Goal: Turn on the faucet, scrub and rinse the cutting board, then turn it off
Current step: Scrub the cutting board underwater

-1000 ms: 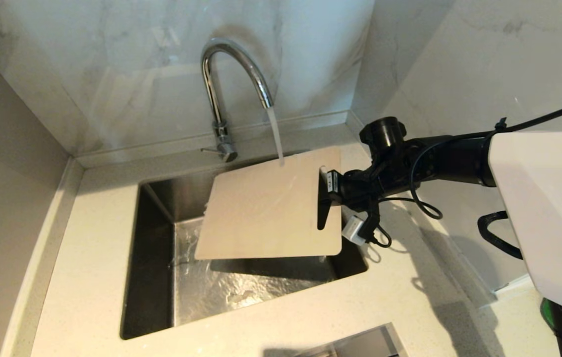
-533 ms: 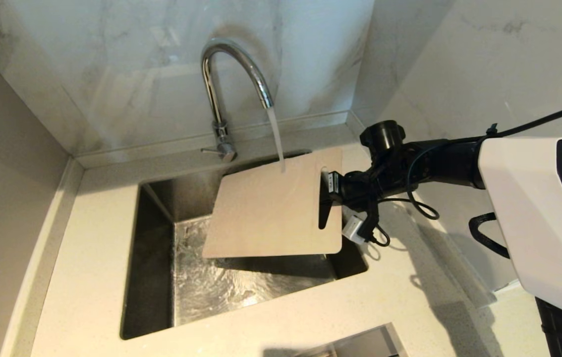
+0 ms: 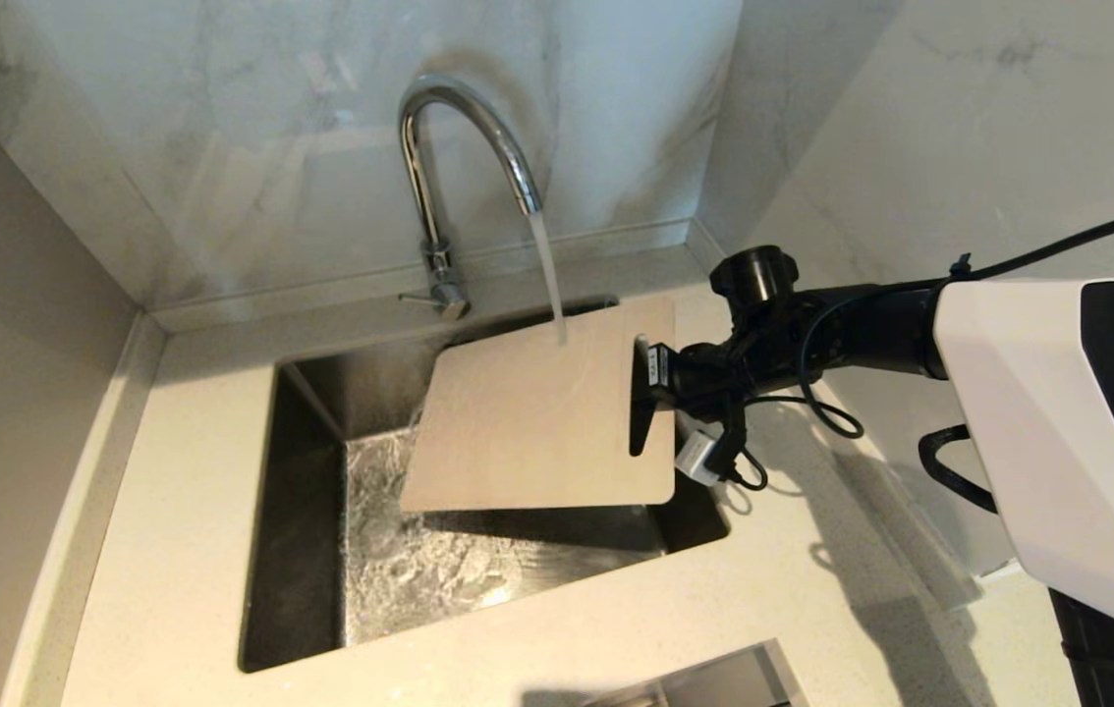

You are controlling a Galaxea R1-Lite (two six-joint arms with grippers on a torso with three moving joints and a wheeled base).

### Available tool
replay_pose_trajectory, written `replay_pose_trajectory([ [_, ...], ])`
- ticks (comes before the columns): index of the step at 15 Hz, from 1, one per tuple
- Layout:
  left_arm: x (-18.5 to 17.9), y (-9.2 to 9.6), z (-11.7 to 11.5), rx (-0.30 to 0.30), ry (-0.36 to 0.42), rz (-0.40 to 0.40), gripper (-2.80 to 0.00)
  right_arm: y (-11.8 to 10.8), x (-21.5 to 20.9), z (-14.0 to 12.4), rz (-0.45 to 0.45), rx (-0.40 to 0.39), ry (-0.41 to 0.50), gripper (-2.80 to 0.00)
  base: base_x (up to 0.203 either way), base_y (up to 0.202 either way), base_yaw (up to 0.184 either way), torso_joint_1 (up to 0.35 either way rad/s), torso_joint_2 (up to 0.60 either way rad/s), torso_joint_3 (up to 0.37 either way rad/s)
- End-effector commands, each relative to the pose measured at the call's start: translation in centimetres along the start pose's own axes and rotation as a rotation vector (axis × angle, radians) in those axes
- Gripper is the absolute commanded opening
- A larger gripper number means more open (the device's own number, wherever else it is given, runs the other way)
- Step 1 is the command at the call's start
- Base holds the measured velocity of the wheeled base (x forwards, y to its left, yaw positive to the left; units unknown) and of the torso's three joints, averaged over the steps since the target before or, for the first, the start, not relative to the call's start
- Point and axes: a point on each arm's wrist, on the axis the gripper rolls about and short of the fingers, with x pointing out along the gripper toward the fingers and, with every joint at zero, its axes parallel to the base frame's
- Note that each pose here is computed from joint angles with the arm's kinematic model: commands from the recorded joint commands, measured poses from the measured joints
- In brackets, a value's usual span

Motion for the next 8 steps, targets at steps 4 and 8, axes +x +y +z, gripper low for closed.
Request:
replay_pose_trajectory([
  [4,0.02,0.0,-0.04,-0.002,0.003,0.001,-2.8,-0.2,-0.07,-0.23,-0.016,-0.029,0.013,-2.8,0.0,0.0,0.0,0.0,0.0,0.0],
  [8,0.02,0.01,-0.04,-0.002,0.003,0.002,-2.8,-0.35,-0.22,-0.31,-0.022,-0.032,0.016,-2.8,0.0,0.0,0.0,0.0,0.0,0.0],
])
